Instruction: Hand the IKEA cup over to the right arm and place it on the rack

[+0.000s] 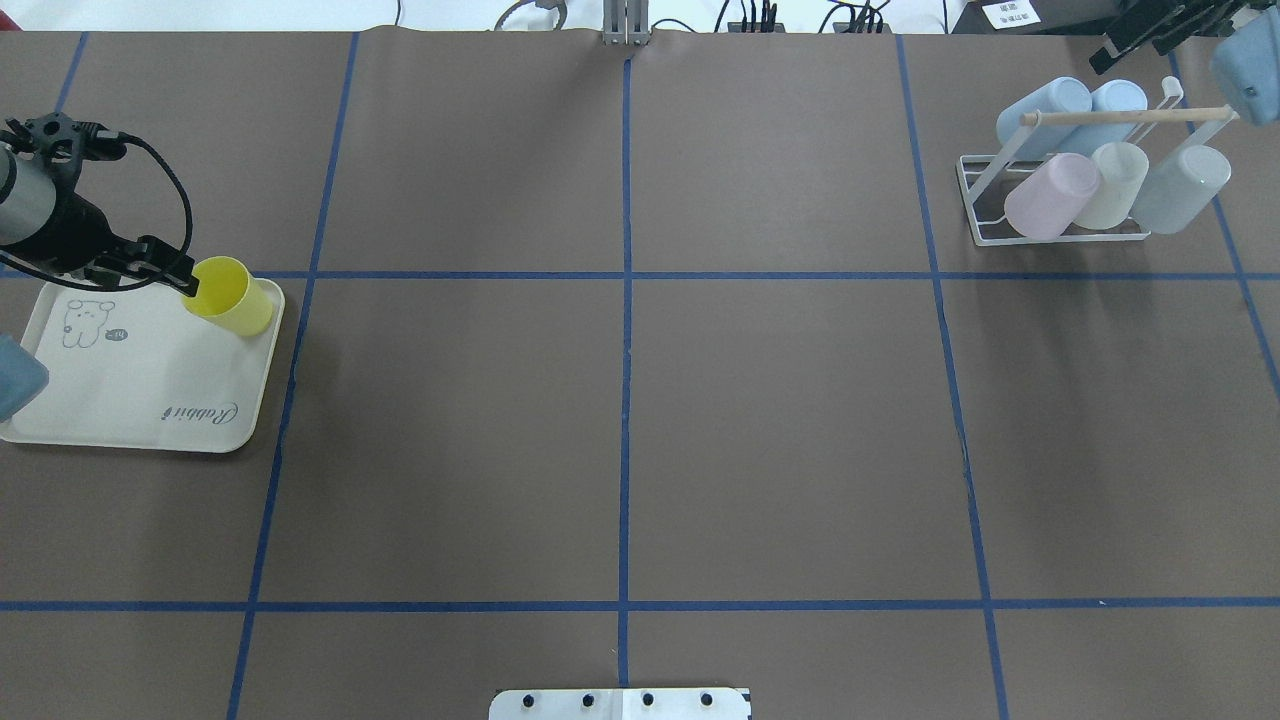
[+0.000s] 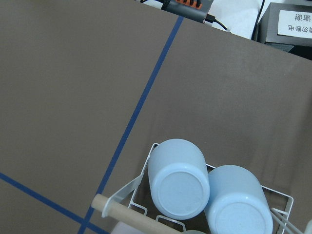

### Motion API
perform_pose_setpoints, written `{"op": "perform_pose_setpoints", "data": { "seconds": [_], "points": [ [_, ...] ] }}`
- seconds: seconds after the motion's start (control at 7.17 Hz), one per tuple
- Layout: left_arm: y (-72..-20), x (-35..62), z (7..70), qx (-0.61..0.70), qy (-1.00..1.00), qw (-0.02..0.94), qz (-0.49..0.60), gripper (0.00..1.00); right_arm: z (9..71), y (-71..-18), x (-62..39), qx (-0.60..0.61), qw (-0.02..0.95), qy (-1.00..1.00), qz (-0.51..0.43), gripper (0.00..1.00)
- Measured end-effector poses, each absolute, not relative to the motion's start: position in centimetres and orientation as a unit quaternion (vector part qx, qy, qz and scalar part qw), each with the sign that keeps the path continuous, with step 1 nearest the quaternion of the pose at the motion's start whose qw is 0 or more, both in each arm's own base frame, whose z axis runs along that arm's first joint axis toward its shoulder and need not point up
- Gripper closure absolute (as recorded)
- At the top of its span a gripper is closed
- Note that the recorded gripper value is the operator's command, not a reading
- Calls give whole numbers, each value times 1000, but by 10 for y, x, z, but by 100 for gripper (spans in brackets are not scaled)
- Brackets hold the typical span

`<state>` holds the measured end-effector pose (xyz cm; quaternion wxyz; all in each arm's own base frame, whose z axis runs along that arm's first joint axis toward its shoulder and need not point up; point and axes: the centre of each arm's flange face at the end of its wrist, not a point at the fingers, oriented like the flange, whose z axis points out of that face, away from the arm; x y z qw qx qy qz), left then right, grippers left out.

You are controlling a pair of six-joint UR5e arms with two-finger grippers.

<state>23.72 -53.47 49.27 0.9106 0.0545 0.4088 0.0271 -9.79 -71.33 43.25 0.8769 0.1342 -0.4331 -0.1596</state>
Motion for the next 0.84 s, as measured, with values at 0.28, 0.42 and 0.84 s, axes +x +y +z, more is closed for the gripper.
{"op": "perform_pose_setpoints", "data": {
  "seconds": [0.28, 0.42, 0.84],
  "points": [
    [-542, 247, 497, 49, 406, 912, 28, 6, 433, -711, -98, 134, 876, -435, -160, 2],
    [-541, 255, 499, 44, 405, 912, 32, 21, 433, -710, -98, 134, 876, -435, -160, 2],
    [-538, 266, 505, 35, 403, 914, 37, 66, 435, -708, -98, 133, 876, -436, -160, 2]
  ]
}}
